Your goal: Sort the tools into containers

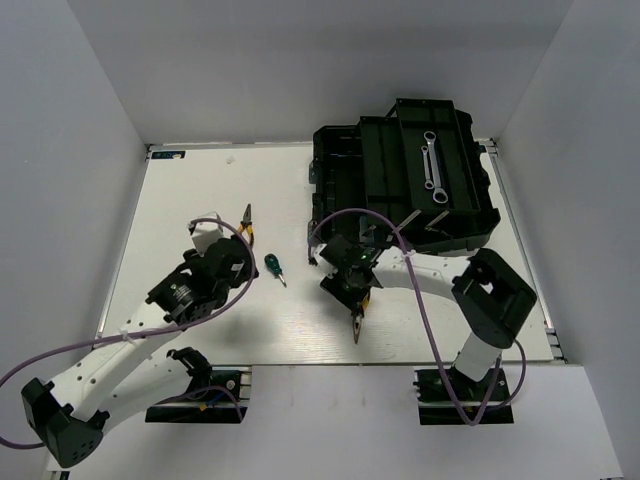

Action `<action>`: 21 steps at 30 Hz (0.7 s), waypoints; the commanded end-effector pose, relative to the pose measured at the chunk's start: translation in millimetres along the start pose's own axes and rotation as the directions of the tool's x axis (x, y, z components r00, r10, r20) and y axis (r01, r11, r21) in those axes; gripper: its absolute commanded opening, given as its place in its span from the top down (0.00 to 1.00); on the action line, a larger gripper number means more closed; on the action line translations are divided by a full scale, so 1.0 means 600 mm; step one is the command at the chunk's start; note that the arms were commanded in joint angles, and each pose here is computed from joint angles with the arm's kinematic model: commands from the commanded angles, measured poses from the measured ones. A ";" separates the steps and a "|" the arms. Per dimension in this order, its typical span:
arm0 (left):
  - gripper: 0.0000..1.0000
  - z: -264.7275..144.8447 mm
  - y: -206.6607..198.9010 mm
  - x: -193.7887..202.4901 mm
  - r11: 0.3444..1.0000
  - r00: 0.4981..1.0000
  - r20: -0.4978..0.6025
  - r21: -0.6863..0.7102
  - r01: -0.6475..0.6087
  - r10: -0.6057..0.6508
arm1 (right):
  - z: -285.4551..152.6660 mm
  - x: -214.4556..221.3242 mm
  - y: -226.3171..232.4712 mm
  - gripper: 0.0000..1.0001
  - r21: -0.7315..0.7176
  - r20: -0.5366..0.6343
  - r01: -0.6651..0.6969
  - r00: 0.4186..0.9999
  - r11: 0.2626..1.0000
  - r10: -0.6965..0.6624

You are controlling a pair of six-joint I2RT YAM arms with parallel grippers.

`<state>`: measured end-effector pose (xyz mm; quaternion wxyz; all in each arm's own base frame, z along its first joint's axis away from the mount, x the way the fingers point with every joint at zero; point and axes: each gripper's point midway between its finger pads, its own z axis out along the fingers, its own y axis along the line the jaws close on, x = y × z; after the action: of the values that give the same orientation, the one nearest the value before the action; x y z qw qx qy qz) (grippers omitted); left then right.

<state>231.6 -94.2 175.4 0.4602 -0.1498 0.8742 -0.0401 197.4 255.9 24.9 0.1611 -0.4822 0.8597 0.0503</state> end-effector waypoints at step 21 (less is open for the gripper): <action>0.13 0.099 -0.046 -0.037 1.000 0.994 -0.108 -0.003 0.004 -0.004 | -0.170 -0.124 0.120 1.00 -0.466 0.199 0.131 0.979 0.875 -0.041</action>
<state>284.7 -98.9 160.6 0.4185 -0.1565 0.8946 -0.0093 164.2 304.9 65.7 0.0846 -0.5108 0.8321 0.1988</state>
